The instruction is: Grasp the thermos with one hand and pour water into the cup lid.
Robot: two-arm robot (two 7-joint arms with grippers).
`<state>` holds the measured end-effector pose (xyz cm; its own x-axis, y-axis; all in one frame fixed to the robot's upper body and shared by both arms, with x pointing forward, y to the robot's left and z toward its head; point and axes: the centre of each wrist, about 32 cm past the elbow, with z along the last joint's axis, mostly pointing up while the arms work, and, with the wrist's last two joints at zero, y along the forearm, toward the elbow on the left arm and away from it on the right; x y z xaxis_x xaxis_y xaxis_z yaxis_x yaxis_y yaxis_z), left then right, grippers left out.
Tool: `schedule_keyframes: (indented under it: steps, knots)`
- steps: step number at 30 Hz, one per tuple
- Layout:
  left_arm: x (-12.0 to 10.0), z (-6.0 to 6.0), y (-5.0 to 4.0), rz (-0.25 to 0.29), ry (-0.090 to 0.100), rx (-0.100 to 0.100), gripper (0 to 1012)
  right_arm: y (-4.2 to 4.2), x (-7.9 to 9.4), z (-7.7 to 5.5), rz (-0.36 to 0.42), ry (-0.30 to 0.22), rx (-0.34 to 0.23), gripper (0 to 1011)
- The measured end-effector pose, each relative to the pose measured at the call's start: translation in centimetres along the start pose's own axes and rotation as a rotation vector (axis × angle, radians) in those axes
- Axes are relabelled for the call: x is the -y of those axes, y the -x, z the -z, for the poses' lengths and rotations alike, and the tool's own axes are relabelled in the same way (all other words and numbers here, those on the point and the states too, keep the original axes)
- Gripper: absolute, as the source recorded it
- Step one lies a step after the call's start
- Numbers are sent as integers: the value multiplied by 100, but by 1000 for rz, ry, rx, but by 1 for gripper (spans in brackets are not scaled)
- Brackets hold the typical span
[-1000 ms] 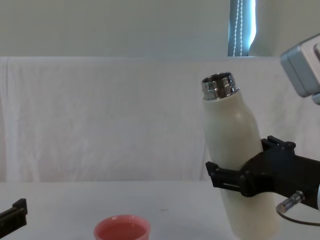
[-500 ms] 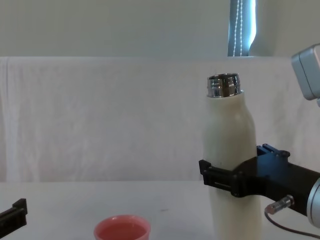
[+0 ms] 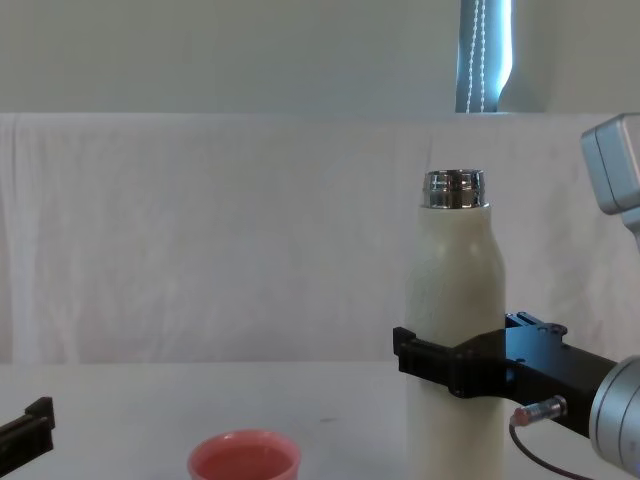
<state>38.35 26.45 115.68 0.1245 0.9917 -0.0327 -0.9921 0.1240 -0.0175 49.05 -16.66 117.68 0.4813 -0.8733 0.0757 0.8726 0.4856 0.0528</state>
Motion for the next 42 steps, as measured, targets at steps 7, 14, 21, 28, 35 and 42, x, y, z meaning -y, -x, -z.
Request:
schedule_keyframes:
  steps: [7,14,21,28,35,42]
  knots:
    - [0,0,0,0,0,0,1001,-7,-55,55,11,-18,-29,956]
    - [0,0,0,0,0,0,1001,15,-108,108,11,-32,-37,956]
    - [0,0,0,0,0,0,1001,17,-150,168,16,-25,-42,956]
    - [0,0,0,0,0,0,1001,12,-161,197,18,-14,-41,956]
    - [0,0,0,0,0,0,1001,10,-161,219,19,-5,-42,956]
    - [0,0,0,0,0,0,1001,7,-167,237,20,-3,-44,956]
